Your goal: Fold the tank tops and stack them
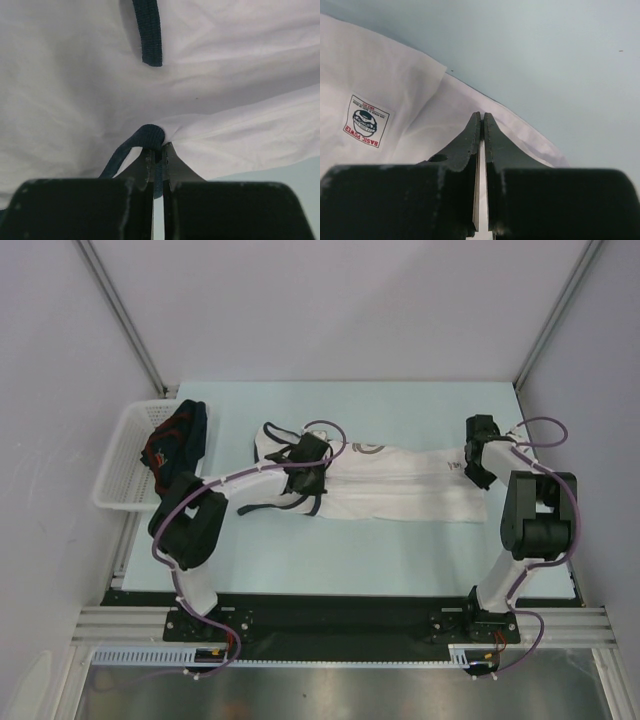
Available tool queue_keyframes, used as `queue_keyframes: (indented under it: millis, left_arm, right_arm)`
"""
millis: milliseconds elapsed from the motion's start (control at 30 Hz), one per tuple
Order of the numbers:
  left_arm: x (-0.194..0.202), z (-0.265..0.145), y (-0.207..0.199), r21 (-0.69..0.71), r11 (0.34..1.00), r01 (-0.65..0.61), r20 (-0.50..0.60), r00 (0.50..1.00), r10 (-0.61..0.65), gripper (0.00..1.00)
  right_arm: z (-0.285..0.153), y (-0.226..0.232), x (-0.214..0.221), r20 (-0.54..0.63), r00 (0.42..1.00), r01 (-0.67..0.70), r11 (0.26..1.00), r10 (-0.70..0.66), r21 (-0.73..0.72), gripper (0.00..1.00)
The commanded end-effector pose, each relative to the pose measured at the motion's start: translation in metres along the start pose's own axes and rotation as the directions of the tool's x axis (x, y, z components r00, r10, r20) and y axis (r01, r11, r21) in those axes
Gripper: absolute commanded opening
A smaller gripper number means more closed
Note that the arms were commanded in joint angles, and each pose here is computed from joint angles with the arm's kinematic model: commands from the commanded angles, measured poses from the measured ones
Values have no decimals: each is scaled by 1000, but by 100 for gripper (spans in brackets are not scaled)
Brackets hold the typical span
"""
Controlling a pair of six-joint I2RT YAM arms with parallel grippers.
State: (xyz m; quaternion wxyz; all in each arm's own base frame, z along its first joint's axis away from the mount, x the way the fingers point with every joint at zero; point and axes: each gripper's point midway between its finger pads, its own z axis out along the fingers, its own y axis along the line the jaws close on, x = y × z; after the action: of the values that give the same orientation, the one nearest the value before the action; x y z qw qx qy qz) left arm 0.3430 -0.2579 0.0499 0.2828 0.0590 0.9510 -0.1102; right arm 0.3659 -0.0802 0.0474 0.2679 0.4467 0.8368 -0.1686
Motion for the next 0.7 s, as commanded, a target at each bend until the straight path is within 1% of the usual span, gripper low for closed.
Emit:
queue_keyframes:
  millis: [0, 533, 600, 633, 667]
  left_arm:
    - [-16, 2, 2, -1, 1000, -6, 21, 1000, 6, 0]
    - [-37, 22, 8, -26, 1000, 10, 22, 1000, -10, 1]
    - [-37, 22, 10, -30, 999, 16, 11, 1000, -15, 5]
    - [-35, 22, 11, -32, 999, 15, 8, 1000, -15, 7]
    - [-34, 22, 11, -32, 999, 15, 7, 1000, -15, 11]
  right_arm:
    - [0, 10, -21, 51, 999, -20, 1000, 20, -11, 2]
    - [16, 26, -31, 61, 998, -26, 999, 24, 22, 4]
    - [18, 22, -32, 70, 997, -25, 999, 22, 44, 14]
    - [17, 21, -33, 77, 997, -31, 998, 27, 49, 36]
    - [18, 17, -33, 84, 996, -27, 998, 22, 64, 46]
